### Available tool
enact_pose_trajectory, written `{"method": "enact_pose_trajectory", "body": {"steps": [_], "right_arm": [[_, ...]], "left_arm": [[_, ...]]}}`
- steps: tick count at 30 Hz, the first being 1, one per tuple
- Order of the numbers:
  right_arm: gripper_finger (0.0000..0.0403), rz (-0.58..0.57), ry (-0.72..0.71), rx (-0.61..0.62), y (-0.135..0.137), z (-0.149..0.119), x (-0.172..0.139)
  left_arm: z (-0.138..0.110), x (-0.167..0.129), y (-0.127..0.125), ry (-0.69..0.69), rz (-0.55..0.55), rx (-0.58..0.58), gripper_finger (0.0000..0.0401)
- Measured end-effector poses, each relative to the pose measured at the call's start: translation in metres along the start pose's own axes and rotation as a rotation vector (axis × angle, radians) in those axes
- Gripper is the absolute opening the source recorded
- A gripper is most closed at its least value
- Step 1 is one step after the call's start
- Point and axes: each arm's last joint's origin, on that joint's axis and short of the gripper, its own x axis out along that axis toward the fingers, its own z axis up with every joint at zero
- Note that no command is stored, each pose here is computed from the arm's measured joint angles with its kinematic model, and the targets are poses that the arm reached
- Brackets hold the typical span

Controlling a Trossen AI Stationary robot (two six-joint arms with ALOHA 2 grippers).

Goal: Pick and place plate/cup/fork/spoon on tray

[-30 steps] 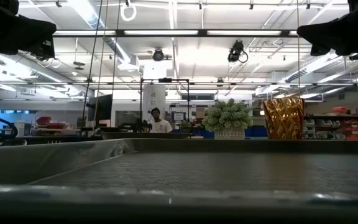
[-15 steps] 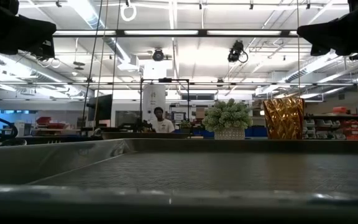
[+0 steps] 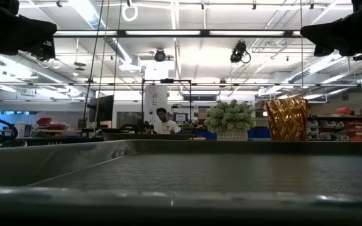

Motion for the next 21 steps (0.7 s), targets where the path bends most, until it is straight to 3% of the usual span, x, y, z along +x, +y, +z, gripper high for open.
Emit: {"method": "enact_pose_trajectory", "body": {"steps": [21], "right_arm": [[0.0023, 0.0, 0.0, 0.0, 0.0, 0.0001, 0.0]], "left_arm": [[0.0023, 0.0, 0.0005, -0.023, 0.005, 0.003, 0.0036]]}}
